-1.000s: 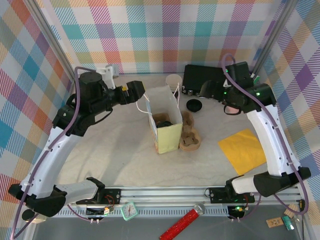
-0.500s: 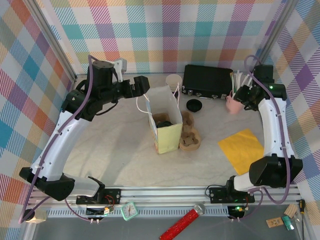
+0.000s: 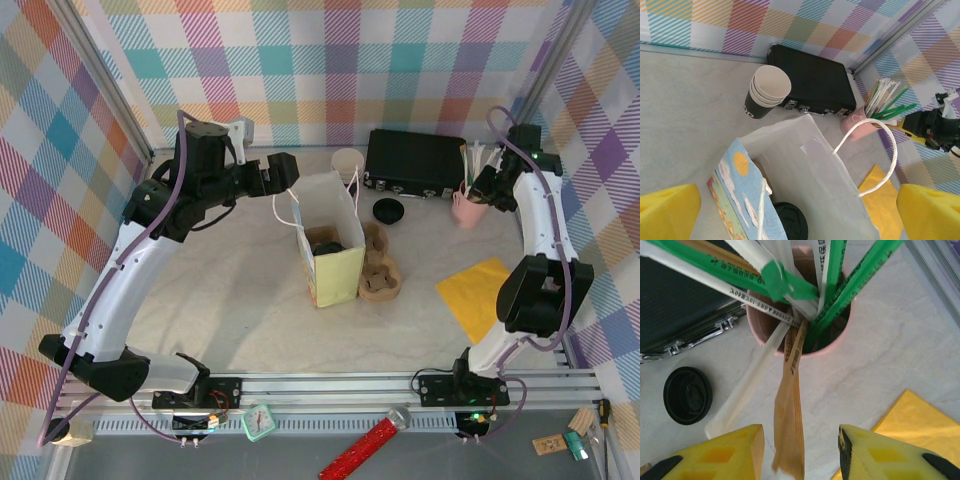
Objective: Pack the takeout coffee
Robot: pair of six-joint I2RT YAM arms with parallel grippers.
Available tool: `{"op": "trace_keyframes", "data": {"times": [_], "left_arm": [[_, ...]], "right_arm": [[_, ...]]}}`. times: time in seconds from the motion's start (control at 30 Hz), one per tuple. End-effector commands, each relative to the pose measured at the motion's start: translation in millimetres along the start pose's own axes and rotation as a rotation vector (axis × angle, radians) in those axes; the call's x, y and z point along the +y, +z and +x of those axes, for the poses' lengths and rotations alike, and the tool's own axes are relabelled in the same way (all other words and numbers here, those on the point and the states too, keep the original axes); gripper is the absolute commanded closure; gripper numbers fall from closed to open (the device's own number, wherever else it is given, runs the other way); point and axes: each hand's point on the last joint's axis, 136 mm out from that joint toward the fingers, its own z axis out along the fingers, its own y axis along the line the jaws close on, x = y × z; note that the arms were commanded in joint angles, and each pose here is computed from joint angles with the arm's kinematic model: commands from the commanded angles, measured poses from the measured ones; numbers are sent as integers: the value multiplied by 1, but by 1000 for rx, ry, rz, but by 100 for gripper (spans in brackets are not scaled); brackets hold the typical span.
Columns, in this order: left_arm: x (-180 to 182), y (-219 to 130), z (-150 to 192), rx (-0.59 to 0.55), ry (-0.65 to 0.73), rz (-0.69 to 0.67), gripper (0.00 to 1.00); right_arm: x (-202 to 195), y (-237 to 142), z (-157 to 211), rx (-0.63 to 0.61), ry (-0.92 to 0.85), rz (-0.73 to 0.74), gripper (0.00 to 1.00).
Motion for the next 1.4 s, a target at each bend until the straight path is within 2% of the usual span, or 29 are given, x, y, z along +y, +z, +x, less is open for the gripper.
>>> {"op": "trace_keyframes", "data": {"times": [0.0,0.1,0.2,0.33,0.47,0.6,0.7,0.77,0.83,0.93,1.17,1.37], "left_arm": [[-1,0,-8,-27,15,-7,0],[0,0,-8,-28,12,-13,0],[1,1,-8,-30,8,-15,0],[2,2,-7,-30,6,-16,0],[3,2,-6,-28,6,-16,0],[3,2,-5,-25,4,-14,0],[3,3,-4,-22,0,-12,0],[3,3,-4,-21,-3,-11,0],[4,4,-3,-20,-6,-10,0],[4,3,-2,-23,-12,-8,0],[4,0,0,-26,-12,-1,0],[3,-2,1,-26,-11,6,0]], "right_arm": [[2,3,-18,-22,-11,-13,58],[1,12,-19,-3,-14,-8,67],[1,14,-16,19,-11,-12,68],[0,12,-8,28,-13,-12,58],[-1,10,0,35,-18,-25,57],[-5,9,4,41,-23,-6,63],[-3,5,5,32,-27,-19,75],[-2,1,3,16,-34,-22,81],[-3,-3,1,4,-45,-14,82],[-4,-11,-1,-3,-56,-5,89],[-1,-39,0,-49,-59,-16,89],[2,-78,5,-89,-67,-36,87]]}}
